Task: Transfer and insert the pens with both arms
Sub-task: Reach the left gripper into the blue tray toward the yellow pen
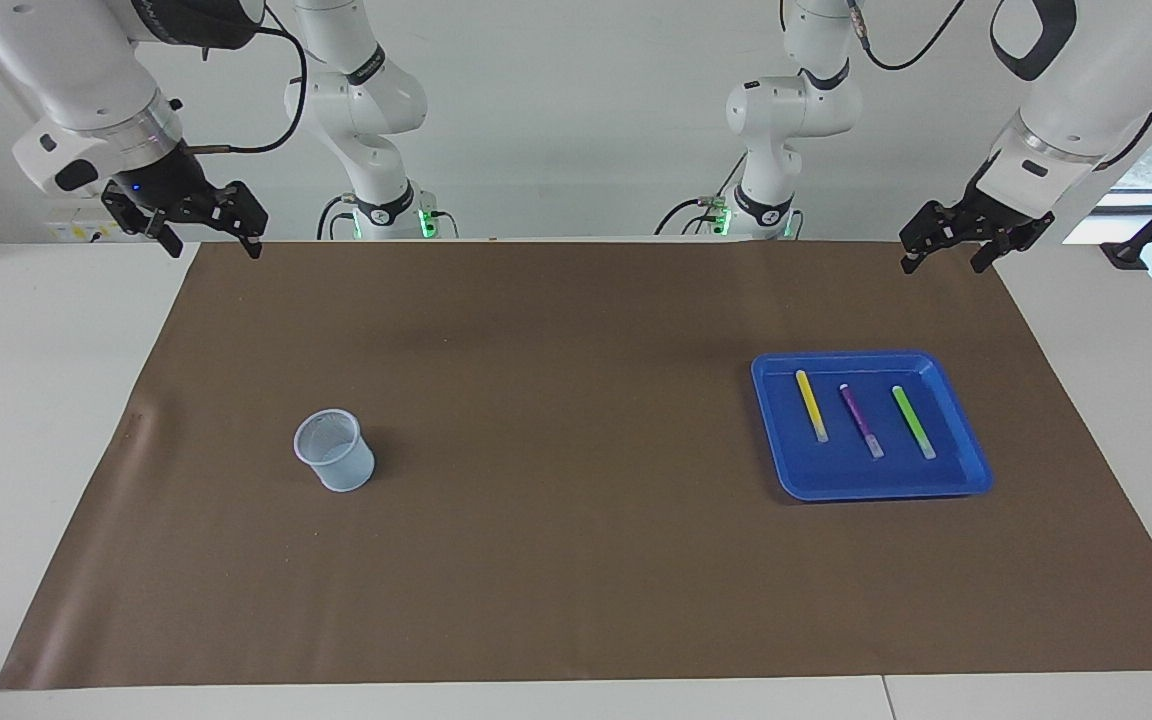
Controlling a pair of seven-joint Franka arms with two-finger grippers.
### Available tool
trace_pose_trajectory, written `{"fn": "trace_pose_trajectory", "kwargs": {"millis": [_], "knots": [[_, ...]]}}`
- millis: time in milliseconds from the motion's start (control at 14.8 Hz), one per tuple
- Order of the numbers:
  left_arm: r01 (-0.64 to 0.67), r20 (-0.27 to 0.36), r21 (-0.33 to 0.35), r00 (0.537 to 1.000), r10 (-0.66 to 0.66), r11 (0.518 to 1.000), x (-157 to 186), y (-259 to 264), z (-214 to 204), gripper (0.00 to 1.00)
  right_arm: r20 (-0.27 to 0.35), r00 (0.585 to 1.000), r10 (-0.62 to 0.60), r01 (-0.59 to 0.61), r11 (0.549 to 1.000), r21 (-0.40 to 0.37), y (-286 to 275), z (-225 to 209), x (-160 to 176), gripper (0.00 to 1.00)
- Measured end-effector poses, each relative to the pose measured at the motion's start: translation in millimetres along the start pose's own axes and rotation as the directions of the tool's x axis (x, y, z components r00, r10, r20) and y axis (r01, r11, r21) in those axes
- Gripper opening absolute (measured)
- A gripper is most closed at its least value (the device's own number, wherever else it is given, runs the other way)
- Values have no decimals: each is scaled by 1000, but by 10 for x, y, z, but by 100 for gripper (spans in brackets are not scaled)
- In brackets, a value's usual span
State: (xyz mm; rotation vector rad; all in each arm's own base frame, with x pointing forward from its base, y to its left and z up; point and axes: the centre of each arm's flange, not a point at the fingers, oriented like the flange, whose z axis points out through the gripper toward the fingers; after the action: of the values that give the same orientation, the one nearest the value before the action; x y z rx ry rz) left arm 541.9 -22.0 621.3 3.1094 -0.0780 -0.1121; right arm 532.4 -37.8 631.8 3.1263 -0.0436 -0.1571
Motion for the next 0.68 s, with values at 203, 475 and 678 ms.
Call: {"fn": "trace_pose_trajectory", "kwargs": {"millis": [203, 475, 678], "knots": [[-11, -26, 1, 1000, 11, 1000, 39, 59, 50, 100, 0, 1000, -20, 20, 1000, 4, -108, -2, 3, 100], [-48, -63, 5, 997, 48, 999, 133, 354, 503, 100, -1, 998, -64, 64, 998, 3, -338, -4, 3, 100], [-64, -58, 8, 996, 64, 998, 159, 491, 1047, 100, -3, 996, -90, 90, 992, 90, -514, 0, -3, 100]]}}
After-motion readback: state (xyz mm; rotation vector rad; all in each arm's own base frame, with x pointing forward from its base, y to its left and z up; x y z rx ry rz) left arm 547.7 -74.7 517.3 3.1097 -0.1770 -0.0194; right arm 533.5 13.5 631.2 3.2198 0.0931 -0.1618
